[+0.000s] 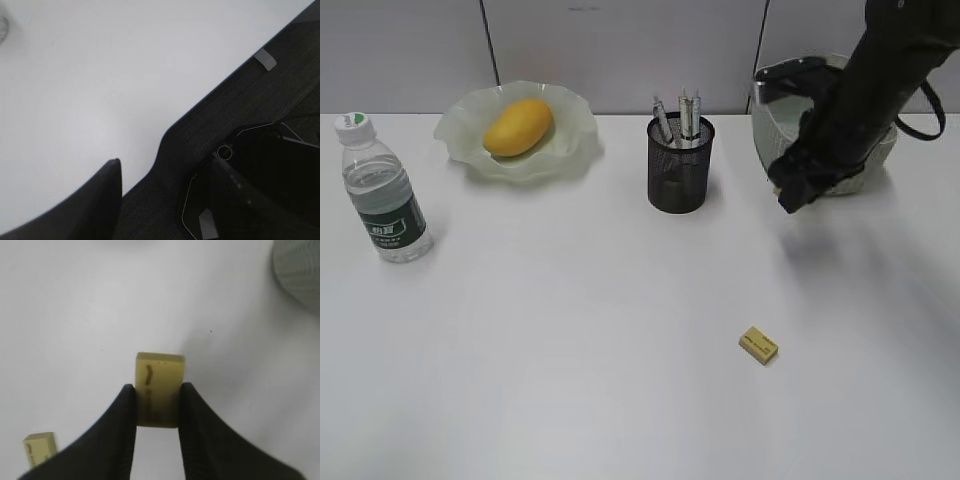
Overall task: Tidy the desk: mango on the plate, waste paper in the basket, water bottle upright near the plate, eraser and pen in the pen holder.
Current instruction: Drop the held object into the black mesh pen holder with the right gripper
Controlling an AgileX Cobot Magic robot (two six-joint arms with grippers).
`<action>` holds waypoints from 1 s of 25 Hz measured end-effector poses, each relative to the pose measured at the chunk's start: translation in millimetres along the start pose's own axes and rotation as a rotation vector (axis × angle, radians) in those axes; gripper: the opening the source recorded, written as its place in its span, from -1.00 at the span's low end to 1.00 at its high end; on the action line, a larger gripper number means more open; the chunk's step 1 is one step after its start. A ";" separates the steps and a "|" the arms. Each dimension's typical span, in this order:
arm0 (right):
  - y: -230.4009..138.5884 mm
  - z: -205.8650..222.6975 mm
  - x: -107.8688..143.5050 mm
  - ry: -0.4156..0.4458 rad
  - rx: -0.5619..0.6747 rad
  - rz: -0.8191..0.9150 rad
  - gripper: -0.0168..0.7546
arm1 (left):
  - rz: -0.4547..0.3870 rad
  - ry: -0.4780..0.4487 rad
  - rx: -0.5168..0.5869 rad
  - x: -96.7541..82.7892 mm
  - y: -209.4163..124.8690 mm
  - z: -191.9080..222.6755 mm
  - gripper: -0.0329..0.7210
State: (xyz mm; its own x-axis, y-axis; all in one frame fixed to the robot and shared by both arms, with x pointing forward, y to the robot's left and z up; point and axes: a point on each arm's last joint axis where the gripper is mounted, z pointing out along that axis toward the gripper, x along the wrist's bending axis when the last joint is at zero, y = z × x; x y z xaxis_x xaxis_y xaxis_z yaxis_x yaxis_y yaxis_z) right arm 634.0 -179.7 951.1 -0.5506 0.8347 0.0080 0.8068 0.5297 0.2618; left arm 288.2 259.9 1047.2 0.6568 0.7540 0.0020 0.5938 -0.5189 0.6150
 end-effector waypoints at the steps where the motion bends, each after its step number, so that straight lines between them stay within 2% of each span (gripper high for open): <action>1: 2.9 -10.9 4.9 -0.004 -0.029 -0.011 -0.40 | 0.000 0.000 0.000 0.0 0.0 0.0 0.22; 7: 31.4 -51.9 53.1 -0.005 -0.214 -0.114 -0.40 | 0.000 0.000 0.000 0.0 0.0 0.0 0.22; 11: 56.0 -63.9 68.9 -0.007 -0.328 -0.125 -0.40 | 0.000 0.000 0.000 0.0 0.0 0.0 0.22; 17: 84.3 -59.2 67.6 -0.015 -0.404 -0.100 -0.40 | 0.000 0.000 -0.001 0.0 0.1 0.0 0.22; 25: 102.8 -14.3 60.9 -0.036 -0.373 -0.108 -0.40 | 0.000 0.000 -0.001 0.0 0.1 0.0 0.22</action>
State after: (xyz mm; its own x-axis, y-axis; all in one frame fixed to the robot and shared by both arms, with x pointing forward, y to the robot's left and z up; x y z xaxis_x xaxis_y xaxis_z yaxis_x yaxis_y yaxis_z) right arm 680.4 -76.5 992.3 -0.6145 0.7857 -0.0710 0.6076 0.5288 0.5926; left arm 288.3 259.8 1047.3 0.6568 0.7541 0.0021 0.5933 -0.5185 0.6158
